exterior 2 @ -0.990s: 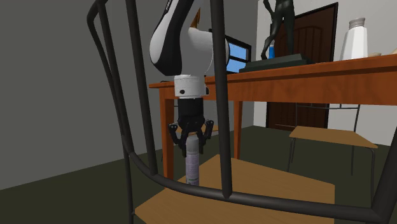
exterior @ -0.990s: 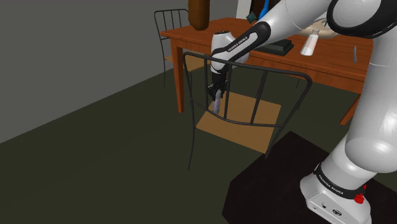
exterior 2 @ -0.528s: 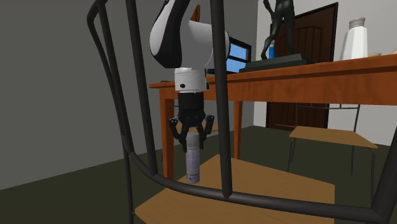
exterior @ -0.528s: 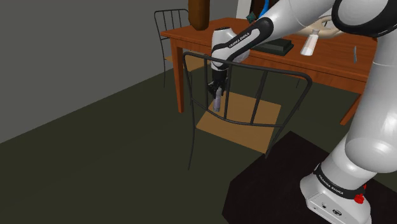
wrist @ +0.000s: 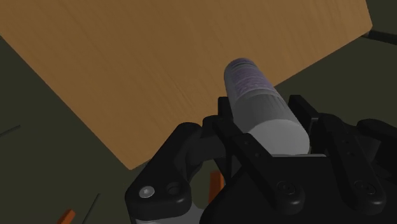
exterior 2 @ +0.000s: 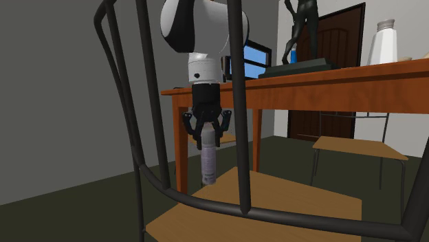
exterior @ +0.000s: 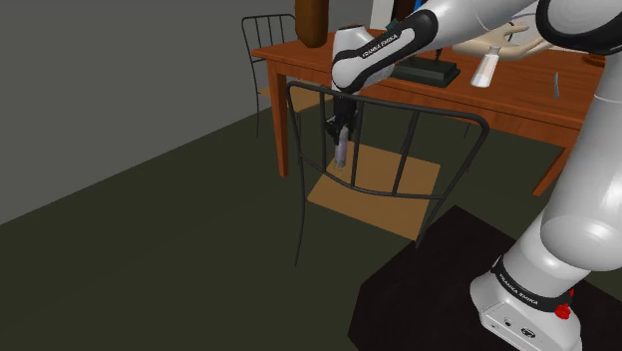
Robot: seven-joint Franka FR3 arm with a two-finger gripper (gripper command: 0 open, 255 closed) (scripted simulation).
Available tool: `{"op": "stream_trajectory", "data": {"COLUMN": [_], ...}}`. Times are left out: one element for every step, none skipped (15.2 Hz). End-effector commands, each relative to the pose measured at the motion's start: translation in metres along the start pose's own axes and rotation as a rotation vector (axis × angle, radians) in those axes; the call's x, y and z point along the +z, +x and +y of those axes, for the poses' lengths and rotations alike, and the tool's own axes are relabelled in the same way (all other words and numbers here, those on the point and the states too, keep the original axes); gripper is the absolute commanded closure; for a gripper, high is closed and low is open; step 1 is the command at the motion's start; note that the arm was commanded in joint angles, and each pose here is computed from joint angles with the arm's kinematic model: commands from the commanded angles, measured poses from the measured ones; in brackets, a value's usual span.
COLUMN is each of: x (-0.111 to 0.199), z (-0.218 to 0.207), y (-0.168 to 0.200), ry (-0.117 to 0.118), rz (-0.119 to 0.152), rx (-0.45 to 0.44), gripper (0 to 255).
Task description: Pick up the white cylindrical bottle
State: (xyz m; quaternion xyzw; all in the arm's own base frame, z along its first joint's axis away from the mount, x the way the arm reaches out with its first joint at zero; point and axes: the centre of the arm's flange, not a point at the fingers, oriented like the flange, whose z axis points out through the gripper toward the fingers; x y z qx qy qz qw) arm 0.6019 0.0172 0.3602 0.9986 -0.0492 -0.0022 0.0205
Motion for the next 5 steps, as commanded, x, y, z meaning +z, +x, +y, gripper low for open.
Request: {"op": "stream_trajectory", "data": {"x": [-0.011,-0.017,-0.022,-0.023,-0.023], "z": [0.0,0.001,0.001,0.001,0.001], "y": [0.0,0.0,0.0,0.0,0.0], "ry": [0.0,0.0,0.0,0.0,0.0], "rz": [0.0,0.0,0.0,0.0,0.0], "rx": [0.0,0.0,0.0,0.0,0.0], "gripper": [255,255,255,255,255]}}
